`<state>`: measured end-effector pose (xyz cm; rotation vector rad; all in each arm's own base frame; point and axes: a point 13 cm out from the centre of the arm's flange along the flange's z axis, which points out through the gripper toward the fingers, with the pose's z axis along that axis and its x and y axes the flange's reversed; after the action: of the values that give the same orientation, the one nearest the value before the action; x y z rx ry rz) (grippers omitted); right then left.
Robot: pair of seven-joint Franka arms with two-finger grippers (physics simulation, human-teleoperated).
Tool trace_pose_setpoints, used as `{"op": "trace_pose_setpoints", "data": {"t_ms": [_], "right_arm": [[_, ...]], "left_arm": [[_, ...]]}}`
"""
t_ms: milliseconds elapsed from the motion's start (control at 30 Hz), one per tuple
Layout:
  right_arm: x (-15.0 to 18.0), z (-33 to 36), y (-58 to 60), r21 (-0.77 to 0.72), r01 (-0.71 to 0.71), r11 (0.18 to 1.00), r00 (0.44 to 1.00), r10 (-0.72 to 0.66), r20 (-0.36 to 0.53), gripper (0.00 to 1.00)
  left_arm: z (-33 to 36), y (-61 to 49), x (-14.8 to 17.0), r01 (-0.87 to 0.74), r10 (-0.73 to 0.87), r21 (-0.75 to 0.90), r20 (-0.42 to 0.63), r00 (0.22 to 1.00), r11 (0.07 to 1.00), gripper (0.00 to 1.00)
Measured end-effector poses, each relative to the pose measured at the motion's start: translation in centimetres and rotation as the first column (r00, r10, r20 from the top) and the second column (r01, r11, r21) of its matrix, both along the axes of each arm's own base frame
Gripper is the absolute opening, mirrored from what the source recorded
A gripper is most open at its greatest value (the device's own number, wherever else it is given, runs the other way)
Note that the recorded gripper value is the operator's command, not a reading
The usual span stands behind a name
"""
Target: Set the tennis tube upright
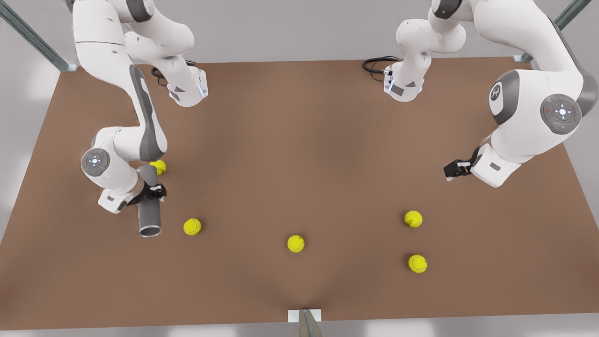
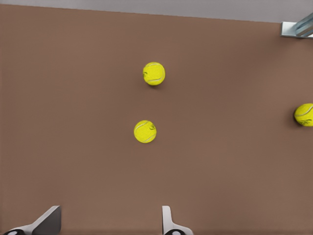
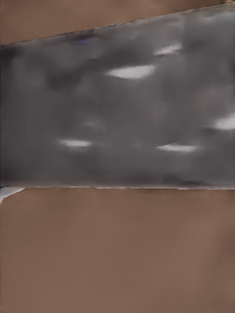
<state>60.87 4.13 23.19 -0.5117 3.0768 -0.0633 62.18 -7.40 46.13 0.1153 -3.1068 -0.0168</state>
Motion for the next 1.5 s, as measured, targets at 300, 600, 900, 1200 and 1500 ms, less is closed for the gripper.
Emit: {"op": "trace_pose_setpoints", "data": {"t_ms": [300,600,900,1200,1500], "right_arm": [[0.3,2.3,33.6,-0.122,-0.681,0.722,0.720,0.690,0.067,0.65],[-4.3,-3.9,43.7,-0.338,-0.929,0.148,0.194,0.975,-0.106,0.65],[-7.4,-12.0,44.7,-0.191,-0.951,0.241,0.263,0.960,-0.097,0.65],[-8.8,-17.2,45.7,-0.148,-0.934,0.325,0.341,0.935,-0.097,0.65],[-8.3,-17.4,46.2,-0.164,-0.912,0.375,0.389,0.919,-0.064,1.00]], "left_arm": [[-0.3,0.2,0.1,-0.005,0.005,0.000,-0.005,1.000,1.000,1.00],[-0.4,0.1,0.1,-0.004,0.004,-0.002,-0.007,1.000,1.000,1.00],[-0.6,-0.4,0.1,0.005,-0.005,-0.004,-0.010,1.000,1.000,1.00],[-0.9,-0.6,0.1,0.008,-0.008,-0.011,-0.015,1.000,1.000,1.00],[-0.9,-0.7,0.1,0.009,-0.010,-0.011,-0.015,1.000,1.000,1.00]]}}
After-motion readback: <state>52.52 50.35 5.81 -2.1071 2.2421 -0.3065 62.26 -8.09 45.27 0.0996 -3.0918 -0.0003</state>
